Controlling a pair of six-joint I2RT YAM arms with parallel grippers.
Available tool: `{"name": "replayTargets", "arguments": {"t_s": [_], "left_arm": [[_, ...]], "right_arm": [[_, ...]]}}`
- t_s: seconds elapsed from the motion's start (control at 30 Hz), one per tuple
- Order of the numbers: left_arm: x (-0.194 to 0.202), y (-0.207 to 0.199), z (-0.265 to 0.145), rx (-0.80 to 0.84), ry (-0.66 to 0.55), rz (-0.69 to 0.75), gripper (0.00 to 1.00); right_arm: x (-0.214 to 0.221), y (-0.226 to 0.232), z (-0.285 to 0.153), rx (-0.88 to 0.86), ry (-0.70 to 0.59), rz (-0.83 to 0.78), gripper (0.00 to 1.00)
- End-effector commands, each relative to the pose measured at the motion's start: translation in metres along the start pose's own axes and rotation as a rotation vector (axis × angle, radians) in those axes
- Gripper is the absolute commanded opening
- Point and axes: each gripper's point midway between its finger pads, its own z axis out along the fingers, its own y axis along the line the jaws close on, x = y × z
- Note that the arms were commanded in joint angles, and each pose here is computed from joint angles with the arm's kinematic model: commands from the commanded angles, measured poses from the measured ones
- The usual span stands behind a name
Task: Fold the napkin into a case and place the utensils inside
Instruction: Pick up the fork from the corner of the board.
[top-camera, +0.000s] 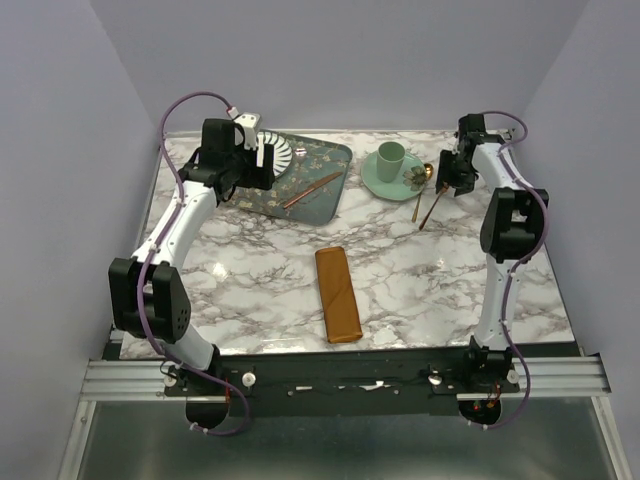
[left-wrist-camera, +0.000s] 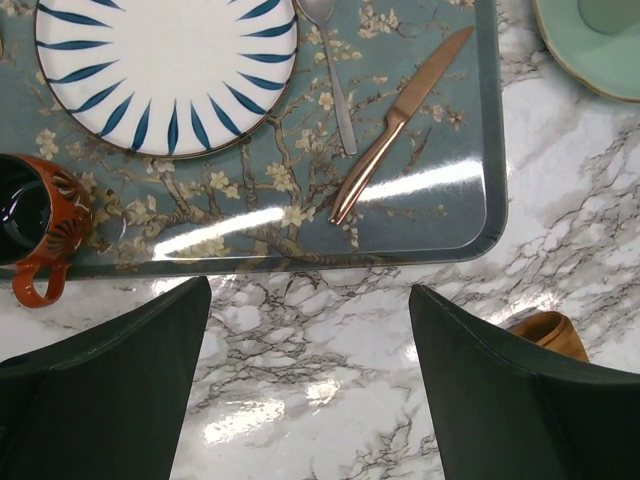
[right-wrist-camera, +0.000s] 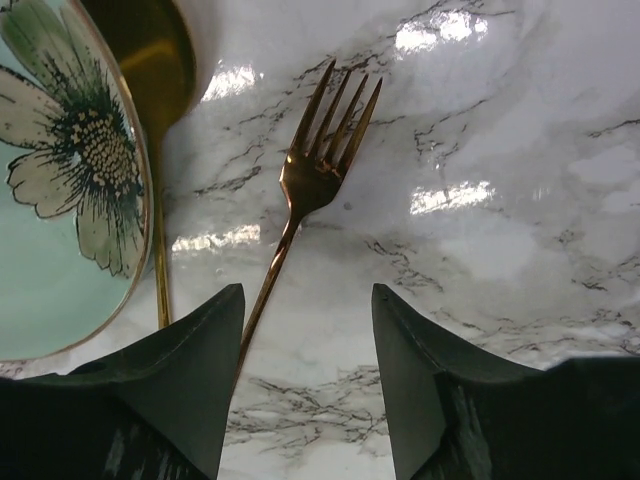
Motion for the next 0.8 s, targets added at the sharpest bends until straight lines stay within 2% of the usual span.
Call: {"name": "replayTargets", "arguments": {"t_s": [0.0,0.43,0.63,0.7,0.77], "left_arm": [[0.0,0.009,0.005,-0.039,0.019,0.029,0.92],[0.017,0.02,0.008,-0.071,0.067,0.04,0.92],[0.019,0.028,0.005,-0.098,0.07,0.033,0.93],[0.018,0.029,0.003,-0.099,0.063,0.032,0.92],[0.02,0.031,0.002,-0.098,0.063,0.028,0.93]], "right_arm": [[-0.005,-0.005,0.012,0.043,0.0,0.018,0.62],[-0.004,0.002,0.037,0.023,0.022,0.015,0.54],[0.011,-0.006,0.043,0.063,0.073,-0.005,0.31],[0.015,-0.011,0.04,0.088,0.082,-0.005,0.14],[0.01,-0.008,0.026,0.071,0.066,-0.008,0.03]]}}
